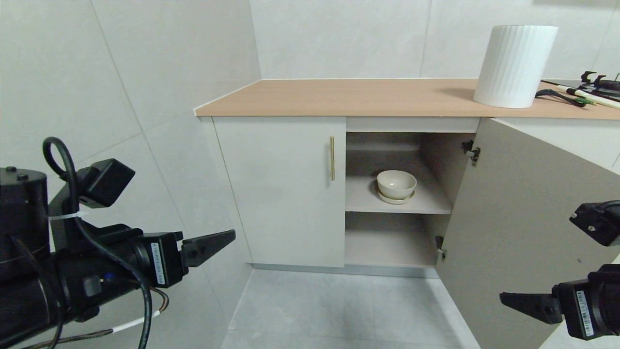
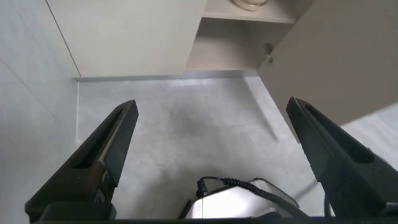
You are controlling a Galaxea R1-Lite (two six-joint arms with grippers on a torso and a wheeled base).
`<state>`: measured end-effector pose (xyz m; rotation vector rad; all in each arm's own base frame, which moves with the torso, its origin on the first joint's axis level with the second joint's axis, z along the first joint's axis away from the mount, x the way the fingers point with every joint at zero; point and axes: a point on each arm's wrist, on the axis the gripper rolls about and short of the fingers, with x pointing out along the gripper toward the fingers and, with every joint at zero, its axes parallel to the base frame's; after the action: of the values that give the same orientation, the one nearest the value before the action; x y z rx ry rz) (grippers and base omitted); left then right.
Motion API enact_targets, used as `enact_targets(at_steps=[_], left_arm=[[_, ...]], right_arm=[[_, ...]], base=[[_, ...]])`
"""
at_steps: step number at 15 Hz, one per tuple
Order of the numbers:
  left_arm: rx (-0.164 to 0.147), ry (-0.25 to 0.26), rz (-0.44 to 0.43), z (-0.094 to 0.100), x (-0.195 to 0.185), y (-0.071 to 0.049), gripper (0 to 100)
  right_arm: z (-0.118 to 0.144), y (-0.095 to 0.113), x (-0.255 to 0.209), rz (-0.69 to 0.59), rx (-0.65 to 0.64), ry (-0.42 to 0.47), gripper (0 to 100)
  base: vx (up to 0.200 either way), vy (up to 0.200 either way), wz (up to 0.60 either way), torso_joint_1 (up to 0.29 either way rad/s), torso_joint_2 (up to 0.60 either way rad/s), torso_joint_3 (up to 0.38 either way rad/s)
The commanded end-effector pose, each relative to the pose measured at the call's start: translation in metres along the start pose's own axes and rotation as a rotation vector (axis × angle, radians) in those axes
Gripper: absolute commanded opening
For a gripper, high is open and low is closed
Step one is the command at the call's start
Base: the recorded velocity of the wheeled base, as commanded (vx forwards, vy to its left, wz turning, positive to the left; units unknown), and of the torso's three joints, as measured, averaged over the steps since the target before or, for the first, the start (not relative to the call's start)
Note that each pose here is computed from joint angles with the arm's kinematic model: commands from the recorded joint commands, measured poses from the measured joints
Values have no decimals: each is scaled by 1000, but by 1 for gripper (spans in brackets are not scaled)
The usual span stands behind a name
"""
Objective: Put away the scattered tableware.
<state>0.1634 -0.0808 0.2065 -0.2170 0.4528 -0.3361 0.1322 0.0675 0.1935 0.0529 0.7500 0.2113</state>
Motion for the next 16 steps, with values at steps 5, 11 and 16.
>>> enact_targets(at_steps=[5, 11, 16], left_arm=[[1, 3, -2, 0, 1, 0, 100], [1, 7, -2, -2, 1, 0, 100], [0, 8, -4, -2, 1, 0, 100]], right_arm=[[-4, -4, -11, -65, -50, 118, 100], [7, -27, -5, -317, 19, 139, 100], [37, -76, 3, -530, 225, 31, 100]], base=[[0, -200, 0, 3, 3, 1], [0, -100, 0, 1, 0, 2], [0, 0, 0, 0, 0, 0]])
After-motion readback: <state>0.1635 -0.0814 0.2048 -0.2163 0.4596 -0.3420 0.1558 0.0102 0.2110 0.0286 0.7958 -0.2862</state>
